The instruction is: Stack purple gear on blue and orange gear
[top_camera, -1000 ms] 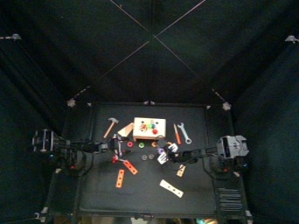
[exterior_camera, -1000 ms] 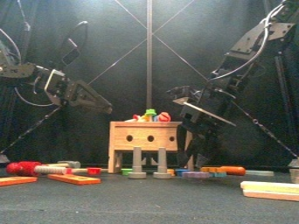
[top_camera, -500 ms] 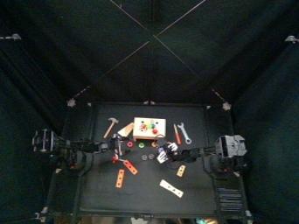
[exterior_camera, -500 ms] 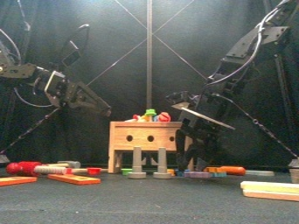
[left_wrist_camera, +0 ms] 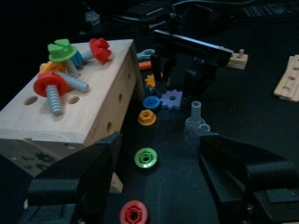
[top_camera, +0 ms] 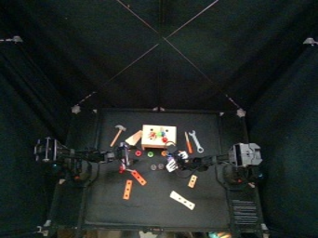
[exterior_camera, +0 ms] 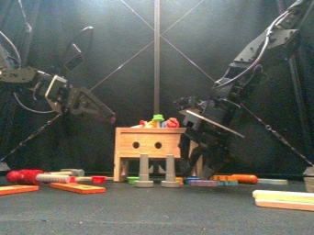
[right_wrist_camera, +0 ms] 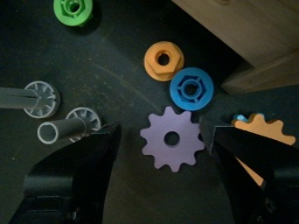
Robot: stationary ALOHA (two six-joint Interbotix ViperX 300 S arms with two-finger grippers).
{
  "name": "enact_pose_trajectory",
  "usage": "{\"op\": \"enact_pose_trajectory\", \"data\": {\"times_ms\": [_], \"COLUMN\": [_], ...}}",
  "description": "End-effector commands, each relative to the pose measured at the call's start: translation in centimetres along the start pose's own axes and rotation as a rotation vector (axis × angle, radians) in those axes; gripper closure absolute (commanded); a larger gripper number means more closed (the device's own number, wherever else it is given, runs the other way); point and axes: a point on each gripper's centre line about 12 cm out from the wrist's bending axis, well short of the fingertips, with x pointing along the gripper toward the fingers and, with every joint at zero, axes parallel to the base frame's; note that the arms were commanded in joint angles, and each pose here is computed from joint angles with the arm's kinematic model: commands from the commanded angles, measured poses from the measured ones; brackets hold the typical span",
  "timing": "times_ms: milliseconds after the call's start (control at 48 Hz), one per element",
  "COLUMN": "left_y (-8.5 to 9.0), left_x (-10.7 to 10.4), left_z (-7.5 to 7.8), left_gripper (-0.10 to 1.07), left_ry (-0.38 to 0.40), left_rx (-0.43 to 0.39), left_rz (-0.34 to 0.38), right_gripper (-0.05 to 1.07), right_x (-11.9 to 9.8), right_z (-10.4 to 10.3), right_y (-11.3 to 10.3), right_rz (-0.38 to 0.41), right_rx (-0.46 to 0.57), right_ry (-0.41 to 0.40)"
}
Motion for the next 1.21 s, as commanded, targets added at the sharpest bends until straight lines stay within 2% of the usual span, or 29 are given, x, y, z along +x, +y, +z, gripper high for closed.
{"op": "enact_pose_trajectory", "data": {"times_ms": [0, 229, 500, 1188], "left_y": [0.1, 0.1, 0.1, 0.1], "left_x": [0.1, 0.2, 0.2, 0.1], "left_z": [0.5, 0.4, 0.4, 0.5], "left_gripper": [0.03, 0.03, 0.03, 0.03], "left_ry": [-0.018, -0.015, -0.015, -0.018], "left_rx": [-0.001, -0.001, -0.001, -0.001], "left_rz": [0.005, 0.005, 0.005, 0.005], "right_gripper": [0.03, 0.03, 0.03, 0.05], "right_x": [-0.9, -2.1, -2.8, -0.3], "right_z": [0.2, 0.4, 0.9, -0.7], "right_y": [0.9, 1.5, 1.1, 0.6], "right_rz": [0.036, 0.056, 0.022, -0.033], "right_rx": [0.017, 0.015, 0.005, -0.008], "right_ry": [-0.008, -0.026, -0.050, 0.009]}}
